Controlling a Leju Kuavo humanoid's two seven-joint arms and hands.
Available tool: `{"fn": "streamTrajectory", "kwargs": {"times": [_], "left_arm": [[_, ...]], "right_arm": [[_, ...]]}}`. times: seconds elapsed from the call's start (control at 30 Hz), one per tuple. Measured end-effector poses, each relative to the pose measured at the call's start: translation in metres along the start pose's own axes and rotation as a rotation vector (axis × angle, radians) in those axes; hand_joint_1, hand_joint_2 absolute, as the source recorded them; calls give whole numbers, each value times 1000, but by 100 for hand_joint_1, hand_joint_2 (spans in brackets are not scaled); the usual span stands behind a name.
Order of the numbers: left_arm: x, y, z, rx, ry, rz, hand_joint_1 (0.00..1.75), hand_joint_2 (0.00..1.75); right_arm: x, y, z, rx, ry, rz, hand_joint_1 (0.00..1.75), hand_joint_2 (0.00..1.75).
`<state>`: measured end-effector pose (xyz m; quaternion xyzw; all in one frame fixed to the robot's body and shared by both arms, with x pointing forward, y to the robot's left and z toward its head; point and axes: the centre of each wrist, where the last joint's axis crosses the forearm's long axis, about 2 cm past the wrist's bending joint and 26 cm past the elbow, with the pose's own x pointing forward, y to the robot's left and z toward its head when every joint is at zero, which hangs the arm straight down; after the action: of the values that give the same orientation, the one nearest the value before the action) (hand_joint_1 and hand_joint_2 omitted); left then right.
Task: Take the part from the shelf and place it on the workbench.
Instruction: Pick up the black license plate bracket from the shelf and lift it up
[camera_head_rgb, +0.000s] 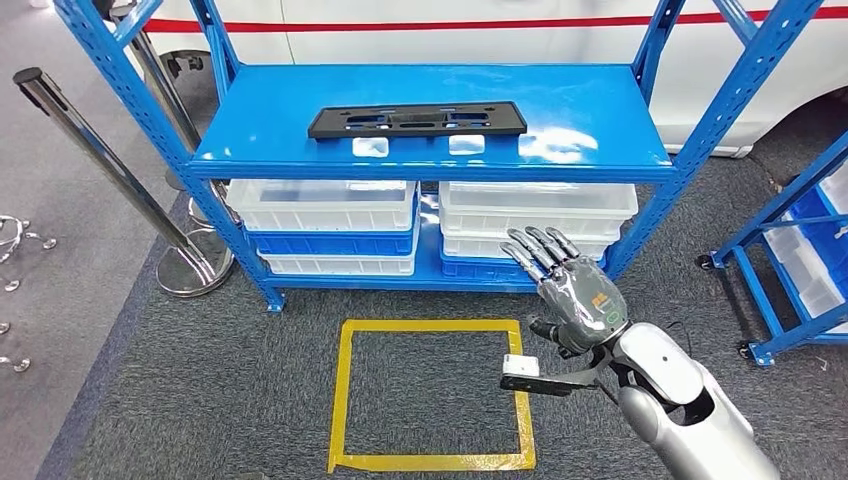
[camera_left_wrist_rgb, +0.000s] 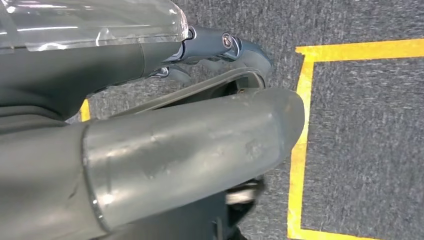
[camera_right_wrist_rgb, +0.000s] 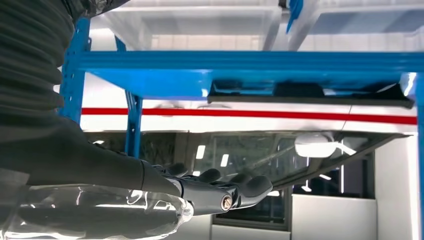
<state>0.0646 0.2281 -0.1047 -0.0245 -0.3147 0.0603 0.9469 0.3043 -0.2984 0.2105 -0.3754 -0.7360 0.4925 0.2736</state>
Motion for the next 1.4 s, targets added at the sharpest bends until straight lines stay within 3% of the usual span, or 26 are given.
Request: {"fn": "streamTrajectory", "kwargs": {"times": [0.6,1.4], "left_arm": [[-4,0,2,-31,21,-37,0,0],[-4,1,2,-26,29,-50,0,0]], "right_arm": [[-1,9,3,41,30,-32,0,175],[-1,3,-1,13,27,-34,0,175]]}}
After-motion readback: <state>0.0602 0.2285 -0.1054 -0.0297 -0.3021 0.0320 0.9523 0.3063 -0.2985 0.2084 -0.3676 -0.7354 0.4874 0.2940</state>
